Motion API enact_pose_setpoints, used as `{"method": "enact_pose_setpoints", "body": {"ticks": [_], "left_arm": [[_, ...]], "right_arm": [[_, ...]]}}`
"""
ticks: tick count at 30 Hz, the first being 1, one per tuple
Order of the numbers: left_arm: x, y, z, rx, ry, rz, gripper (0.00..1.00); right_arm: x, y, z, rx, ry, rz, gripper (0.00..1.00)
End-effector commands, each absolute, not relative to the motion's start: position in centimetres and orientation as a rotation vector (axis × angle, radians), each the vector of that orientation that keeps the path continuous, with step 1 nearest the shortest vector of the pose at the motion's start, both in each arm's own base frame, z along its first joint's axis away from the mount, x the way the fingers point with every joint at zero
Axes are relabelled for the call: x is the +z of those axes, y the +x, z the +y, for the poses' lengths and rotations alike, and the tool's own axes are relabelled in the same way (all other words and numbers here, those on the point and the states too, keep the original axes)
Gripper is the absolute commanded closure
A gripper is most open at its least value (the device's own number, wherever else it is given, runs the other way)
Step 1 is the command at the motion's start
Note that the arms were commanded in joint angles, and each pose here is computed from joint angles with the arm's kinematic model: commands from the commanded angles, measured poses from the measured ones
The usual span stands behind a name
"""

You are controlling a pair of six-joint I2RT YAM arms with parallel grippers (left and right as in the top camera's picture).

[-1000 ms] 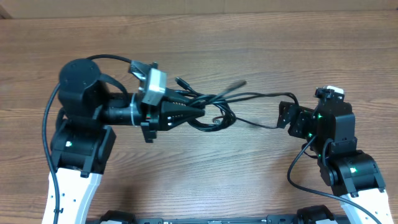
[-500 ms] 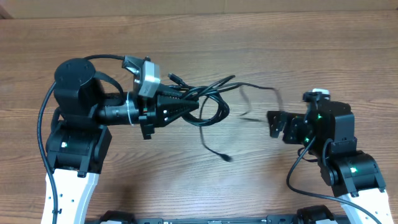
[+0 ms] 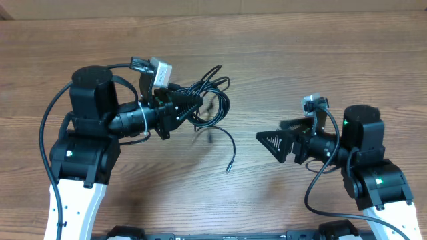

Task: Untangle cables

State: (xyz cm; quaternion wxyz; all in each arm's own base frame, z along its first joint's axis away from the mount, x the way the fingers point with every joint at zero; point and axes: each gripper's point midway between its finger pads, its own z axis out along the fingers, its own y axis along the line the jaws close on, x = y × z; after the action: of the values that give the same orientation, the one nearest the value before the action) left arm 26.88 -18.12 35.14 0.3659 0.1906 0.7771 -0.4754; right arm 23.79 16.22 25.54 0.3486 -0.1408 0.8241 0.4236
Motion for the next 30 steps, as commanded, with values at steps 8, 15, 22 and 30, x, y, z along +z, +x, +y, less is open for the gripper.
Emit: {"method": "enact_pose_setpoints", "body": {"ticks": [8,15,22,30], "left_arm": [[35.0,25.6,-21.1,-1.428,0.359,2.124,0.96],[34.8,25.0,-23.1,-1.464,0.419,2.13,0.96],[33.3,25.4,-24.8,-1.512,0.42,2.19,0.96],[32.8,25.6,-25.1,-1.524,0.422,2.204,0.96]], "right_arm": [[31.7,21.4,19.0,1.346,-0.658,1.824,0.03],[31.8,21.6,19.0,1.361,-0.646,1.829,0.03],[31.8,21.8,19.1,1.361,-0.645,1.827,0.15],[32.2,22.1,19.1,1.343,-0.656,1.8,0.43]]}}
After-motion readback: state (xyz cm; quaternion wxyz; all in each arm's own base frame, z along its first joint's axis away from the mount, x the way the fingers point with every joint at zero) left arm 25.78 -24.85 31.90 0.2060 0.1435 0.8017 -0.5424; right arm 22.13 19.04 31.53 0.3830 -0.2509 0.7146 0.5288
